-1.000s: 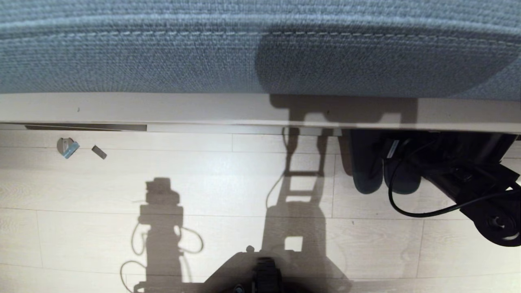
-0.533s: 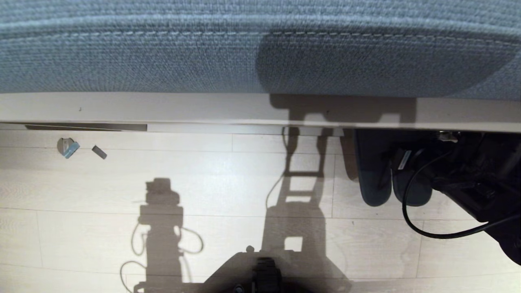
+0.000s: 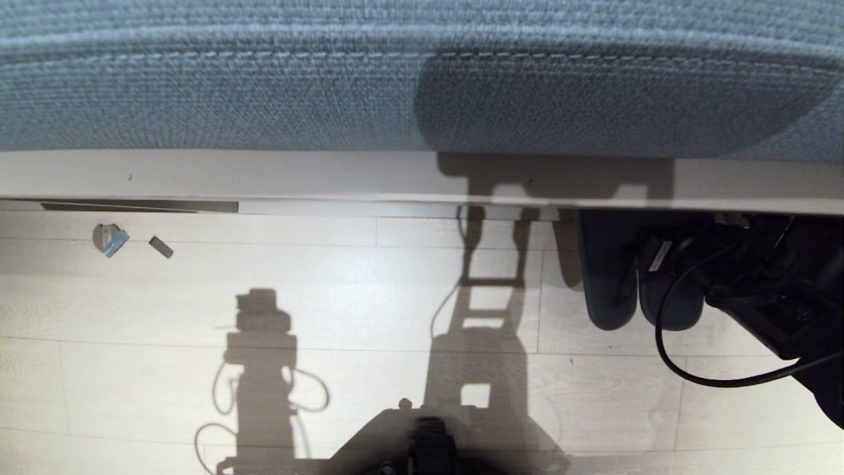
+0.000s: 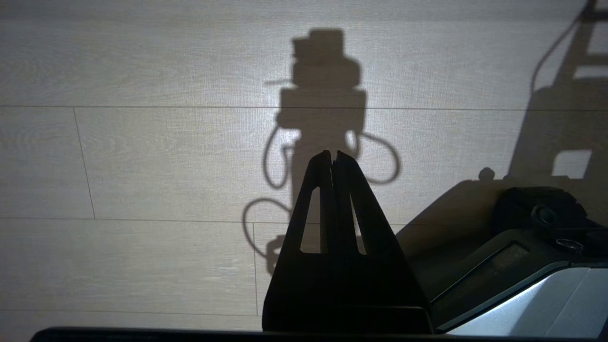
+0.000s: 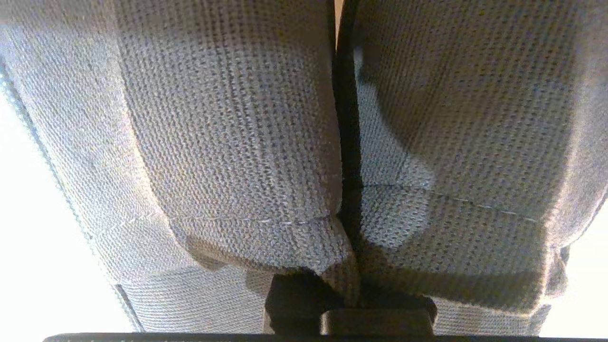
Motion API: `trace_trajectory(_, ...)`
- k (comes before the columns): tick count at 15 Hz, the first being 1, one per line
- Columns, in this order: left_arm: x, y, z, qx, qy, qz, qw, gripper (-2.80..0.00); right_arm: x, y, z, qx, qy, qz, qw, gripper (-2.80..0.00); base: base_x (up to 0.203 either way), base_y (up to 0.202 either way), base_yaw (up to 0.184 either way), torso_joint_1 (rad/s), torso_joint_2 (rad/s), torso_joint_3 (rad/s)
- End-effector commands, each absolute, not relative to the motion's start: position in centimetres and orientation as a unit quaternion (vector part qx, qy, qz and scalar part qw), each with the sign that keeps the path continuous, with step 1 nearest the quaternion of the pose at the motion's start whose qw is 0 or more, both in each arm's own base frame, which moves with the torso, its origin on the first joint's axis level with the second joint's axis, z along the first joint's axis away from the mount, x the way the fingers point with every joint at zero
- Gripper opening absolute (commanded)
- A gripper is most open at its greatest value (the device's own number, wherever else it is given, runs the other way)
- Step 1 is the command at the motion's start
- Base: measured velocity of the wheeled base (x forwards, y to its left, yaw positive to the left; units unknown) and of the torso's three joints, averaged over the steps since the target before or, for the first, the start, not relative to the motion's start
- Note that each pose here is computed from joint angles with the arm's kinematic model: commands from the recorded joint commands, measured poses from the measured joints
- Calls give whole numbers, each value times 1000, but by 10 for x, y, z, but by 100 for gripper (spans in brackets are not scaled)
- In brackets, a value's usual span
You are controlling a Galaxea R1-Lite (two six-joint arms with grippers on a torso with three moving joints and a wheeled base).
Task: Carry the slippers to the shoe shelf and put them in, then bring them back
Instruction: Place the slippers into the shoe cabinet
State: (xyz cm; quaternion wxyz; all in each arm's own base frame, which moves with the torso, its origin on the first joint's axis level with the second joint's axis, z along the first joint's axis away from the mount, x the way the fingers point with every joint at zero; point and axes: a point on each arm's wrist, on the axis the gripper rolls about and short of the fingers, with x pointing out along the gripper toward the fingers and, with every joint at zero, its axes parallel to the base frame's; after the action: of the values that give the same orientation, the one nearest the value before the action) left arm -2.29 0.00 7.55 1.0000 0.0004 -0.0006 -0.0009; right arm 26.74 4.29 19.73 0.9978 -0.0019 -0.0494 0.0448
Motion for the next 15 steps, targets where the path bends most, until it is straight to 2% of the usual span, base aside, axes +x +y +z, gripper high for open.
trace_trajectory(1,-23,0,76,0,0,-1,1000,-280,266,43,199,-1,-64,45,997,-280,0,0,0,0,0,0)
trace_trajectory(8,-23,0,75,0,0,-1,1000,-280,276,43,206,5,-80,43,996,-280,-161,0,1,0,1,3)
trace_trajectory(10,-23,0,75,1,0,-1,1000,-280,294,45,208,6,-88,41,995,-280,0,0,0,0,0,0)
trace_trajectory(15,-23,0,75,1,0,-1,1000,-280,345,53,239,10,-169,55,984,-280,0,0,0,0,0,0)
